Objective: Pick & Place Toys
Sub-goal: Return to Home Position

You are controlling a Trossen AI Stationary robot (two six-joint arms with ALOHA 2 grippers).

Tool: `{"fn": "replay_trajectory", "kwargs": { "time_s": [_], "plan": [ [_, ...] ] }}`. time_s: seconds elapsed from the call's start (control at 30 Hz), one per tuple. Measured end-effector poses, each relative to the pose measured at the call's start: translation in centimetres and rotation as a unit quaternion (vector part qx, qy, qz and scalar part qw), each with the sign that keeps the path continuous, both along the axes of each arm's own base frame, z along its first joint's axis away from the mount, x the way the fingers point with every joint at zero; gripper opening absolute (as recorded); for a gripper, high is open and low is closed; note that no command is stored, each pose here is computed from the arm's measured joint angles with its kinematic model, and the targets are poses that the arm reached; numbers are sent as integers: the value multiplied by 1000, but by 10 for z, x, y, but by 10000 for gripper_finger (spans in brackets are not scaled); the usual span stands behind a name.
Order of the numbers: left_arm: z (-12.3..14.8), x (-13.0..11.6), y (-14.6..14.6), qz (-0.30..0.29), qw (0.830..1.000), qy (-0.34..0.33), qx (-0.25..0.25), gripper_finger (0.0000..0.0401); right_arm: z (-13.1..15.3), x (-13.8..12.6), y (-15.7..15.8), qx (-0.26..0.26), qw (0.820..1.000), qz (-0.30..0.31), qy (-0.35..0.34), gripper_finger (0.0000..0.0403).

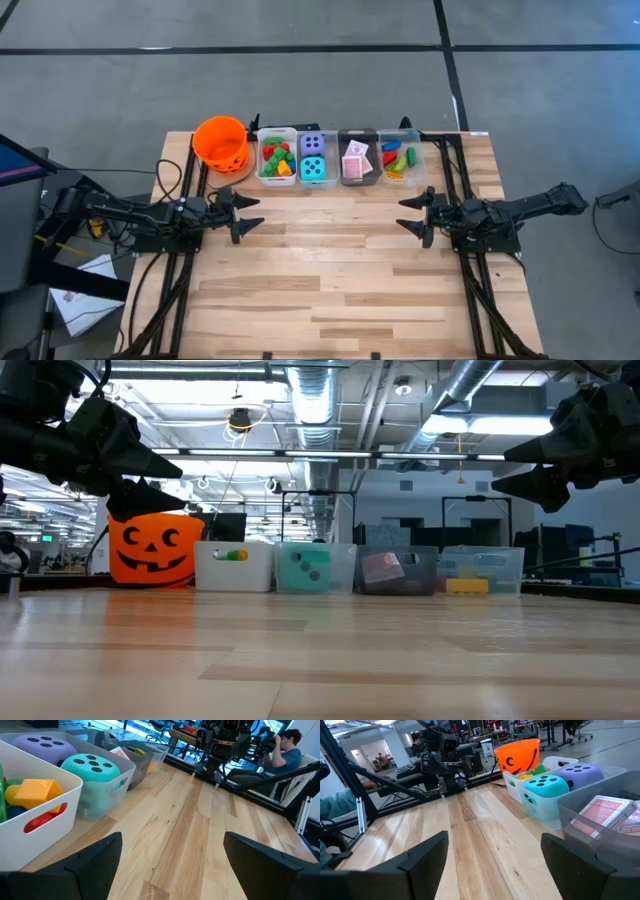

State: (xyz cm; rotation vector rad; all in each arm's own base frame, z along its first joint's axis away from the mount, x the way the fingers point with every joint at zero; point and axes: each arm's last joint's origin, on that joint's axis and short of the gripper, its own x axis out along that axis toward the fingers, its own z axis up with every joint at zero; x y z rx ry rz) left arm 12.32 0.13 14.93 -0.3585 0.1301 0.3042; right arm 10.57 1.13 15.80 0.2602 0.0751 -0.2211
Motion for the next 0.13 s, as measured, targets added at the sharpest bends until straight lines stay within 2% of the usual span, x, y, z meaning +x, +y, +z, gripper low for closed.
{"fn": "replay_trajectory", "kwargs": {
  "time_s": [0.13],
  "plan": [
    [0, 0, 0, 0, 1000, 0, 0, 342, 0, 0, 0, 0, 1000, 0, 0, 311]
  ]
}}
